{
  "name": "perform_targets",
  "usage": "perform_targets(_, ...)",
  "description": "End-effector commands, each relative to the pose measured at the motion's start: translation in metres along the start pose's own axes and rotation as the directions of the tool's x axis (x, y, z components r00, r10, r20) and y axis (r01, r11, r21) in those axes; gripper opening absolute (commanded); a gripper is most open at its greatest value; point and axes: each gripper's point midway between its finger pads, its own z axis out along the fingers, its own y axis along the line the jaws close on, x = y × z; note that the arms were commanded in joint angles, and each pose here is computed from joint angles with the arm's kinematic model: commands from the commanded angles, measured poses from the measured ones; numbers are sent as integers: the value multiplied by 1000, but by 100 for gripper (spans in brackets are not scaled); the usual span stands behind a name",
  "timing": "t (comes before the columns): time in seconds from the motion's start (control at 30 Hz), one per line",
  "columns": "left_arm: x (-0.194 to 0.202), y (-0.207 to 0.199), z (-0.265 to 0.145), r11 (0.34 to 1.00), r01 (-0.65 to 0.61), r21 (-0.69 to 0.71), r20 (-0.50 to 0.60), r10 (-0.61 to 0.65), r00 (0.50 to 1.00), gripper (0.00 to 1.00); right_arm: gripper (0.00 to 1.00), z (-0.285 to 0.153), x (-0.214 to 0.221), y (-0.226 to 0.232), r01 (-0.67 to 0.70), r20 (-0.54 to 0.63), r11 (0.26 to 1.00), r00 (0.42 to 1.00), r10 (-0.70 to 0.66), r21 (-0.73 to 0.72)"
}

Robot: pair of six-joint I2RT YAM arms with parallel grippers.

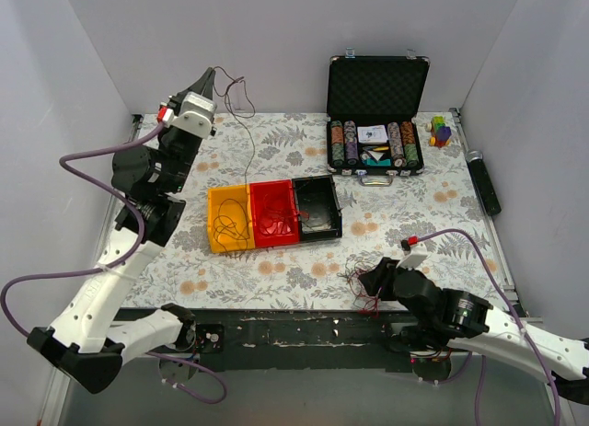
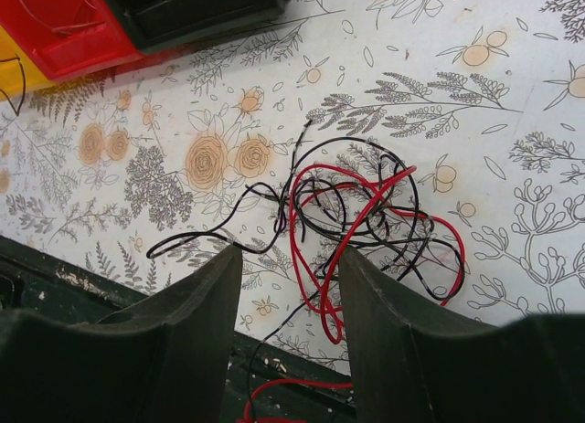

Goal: Untangle the cables
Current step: Untie the cable, then place the cable in the bin.

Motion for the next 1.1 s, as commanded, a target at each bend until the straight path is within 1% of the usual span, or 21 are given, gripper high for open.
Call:
perform_targets(0.0, 4, 7, -8, 999, -18, -30, -6, 18, 1000, 0, 54, -9, -24, 14, -40, 61, 999, 997, 41, -28)
perform_targets(0.13, 8, 9, -11, 999, -19, -34, -10, 18, 1000, 0, 54, -11, -25, 12, -41, 63, 999, 997, 43, -21)
perform_targets(0.3, -8, 12, -6, 1000, 4, -24, 24, -4, 1000, 0, 54, -11, -26, 11, -48, 68, 998, 996, 50, -26)
perform_targets(0.33, -13, 15, -4, 1000, 12, -28, 32, -11, 999, 0, 54, -11, -26, 12, -50, 68, 998, 996, 52, -26)
perform_targets(0.37, -18, 9, -2, 1000, 20, 6, 48, -20, 999, 0, 54, -11, -26, 12, -48, 68, 999, 996, 50, -25)
perform_targets(0.57, -55, 13, 11, 995, 81, 57, 108, -87, 990, 0, 54, -9, -24, 11, -48, 66, 999, 997, 49, -20)
perform_targets(0.73, -83, 10, 7, 987, 105, 125, 163, -125, 979, 0, 54, -9, -24, 11, -51, 69, 998, 996, 53, -22)
perform_targets(0.8, -79, 7, 5, 986, 102, 134, 156, -123, 980, 0, 54, -8, -24, 11, -51, 68, 998, 996, 52, -21)
perform_targets(1.07, -30, 4, 2, 998, 33, 58, 70, -37, 997, 0, 54, -9, -24, 11, -51, 68, 998, 996, 53, -23)
